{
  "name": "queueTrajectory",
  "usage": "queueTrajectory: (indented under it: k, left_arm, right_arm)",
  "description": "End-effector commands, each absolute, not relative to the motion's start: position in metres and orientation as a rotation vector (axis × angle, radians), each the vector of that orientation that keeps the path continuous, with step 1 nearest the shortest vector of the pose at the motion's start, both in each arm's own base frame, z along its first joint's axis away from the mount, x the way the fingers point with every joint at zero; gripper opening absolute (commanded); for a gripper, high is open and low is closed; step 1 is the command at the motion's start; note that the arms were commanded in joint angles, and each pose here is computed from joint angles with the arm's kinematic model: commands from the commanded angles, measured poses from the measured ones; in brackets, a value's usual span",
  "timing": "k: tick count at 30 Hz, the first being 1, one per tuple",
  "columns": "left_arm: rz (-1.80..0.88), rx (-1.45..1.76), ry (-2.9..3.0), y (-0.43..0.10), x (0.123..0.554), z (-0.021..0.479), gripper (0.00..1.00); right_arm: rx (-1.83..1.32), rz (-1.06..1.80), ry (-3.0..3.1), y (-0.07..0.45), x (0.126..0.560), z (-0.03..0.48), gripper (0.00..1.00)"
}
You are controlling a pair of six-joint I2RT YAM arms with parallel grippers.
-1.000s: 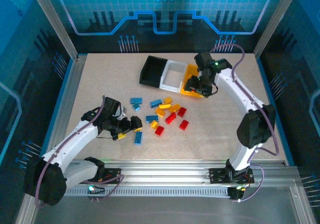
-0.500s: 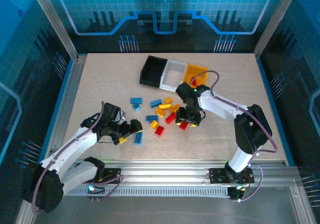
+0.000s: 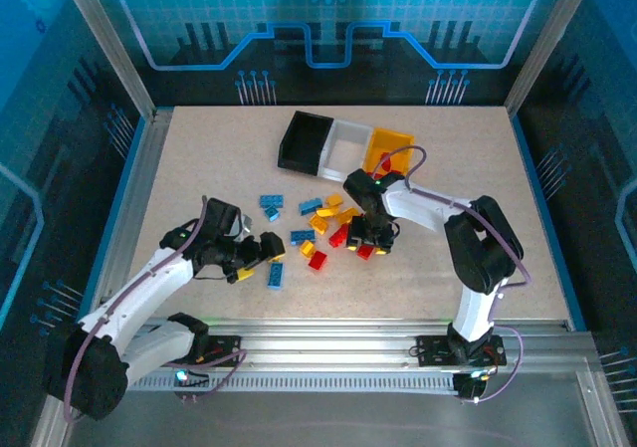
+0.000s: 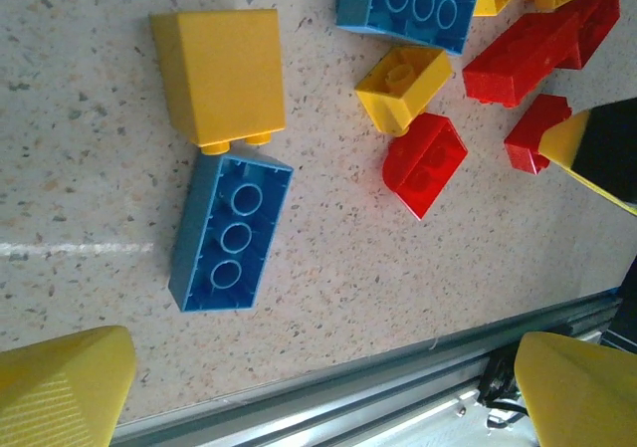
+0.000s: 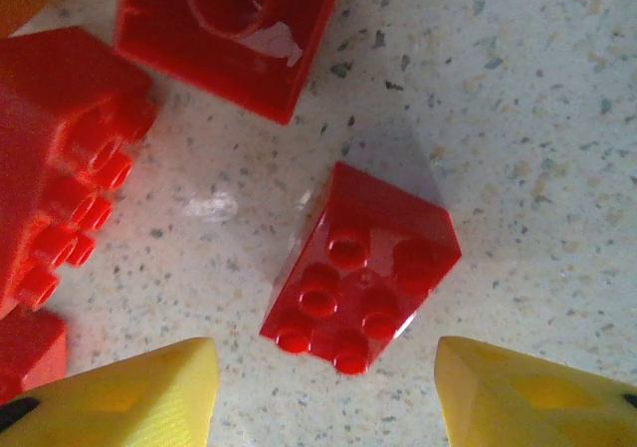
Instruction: Sort the legos into containers by color
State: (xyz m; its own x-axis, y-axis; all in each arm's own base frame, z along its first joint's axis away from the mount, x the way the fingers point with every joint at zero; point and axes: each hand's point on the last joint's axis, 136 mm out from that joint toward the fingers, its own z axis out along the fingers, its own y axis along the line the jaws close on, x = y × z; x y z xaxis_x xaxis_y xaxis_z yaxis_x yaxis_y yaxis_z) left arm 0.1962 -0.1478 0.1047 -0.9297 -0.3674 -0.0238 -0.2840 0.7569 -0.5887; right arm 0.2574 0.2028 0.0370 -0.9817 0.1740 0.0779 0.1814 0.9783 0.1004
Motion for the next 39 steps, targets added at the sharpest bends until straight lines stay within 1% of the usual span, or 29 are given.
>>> queueTrajectory:
  k: [1, 6, 10, 13, 21, 25, 33, 36, 39]
  left_arm:
    - [-0.879, -0.487, 2.834, -0.145, 0.187, 0.106, 0.99]
    - [-0.865, -0.47, 2.845, -0.143, 0.186, 0.106, 0.99]
    - [-0.864, -0.462, 2.845, -0.143, 0.187, 0.106, 0.99]
    - [-0.862, -0.455, 2.849, -0.143, 0.187, 0.107, 0.99]
    - [-0.858, -0.456, 2.847, -0.142, 0.185, 0.106, 0.99]
    - [-0.864, -0.465, 2.842, -0.143, 0.186, 0.106, 0.99]
    - [-0.904, -0.492, 2.838, -0.148, 0.19, 0.102, 0.99]
    - [-0.931, -0.502, 2.846, -0.151, 0.19, 0.098, 0.99]
    - [-0.946, -0.51, 2.845, -0.153, 0.191, 0.098, 0.99]
  right_arm:
    - [-0.348, -0.156, -3.048, 0.203, 0.266, 0.03, 0.6]
    - [-0.382, -0.14, -3.032, 0.2, 0.269, 0.021, 0.6]
    - [-0.411, -0.122, -3.022, 0.194, 0.271, 0.014, 0.57]
    - [-0.43, -0.109, -3.015, 0.189, 0.272, 0.01, 0.53]
    - [-0.426, -0.082, -3.02, 0.183, 0.272, 0.013, 0.35]
    - [-0.416, -0.078, -3.023, 0.18, 0.268, 0.017, 0.33]
    - [-0.431, -0.149, -3.078, 0.168, 0.268, 0.056, 0.32]
    - [-0.48, -0.221, -3.12, 0.162, 0.28, 0.081, 0.32]
    - [-0.527, -0.283, -3.179, 0.154, 0.302, 0.109, 0.33]
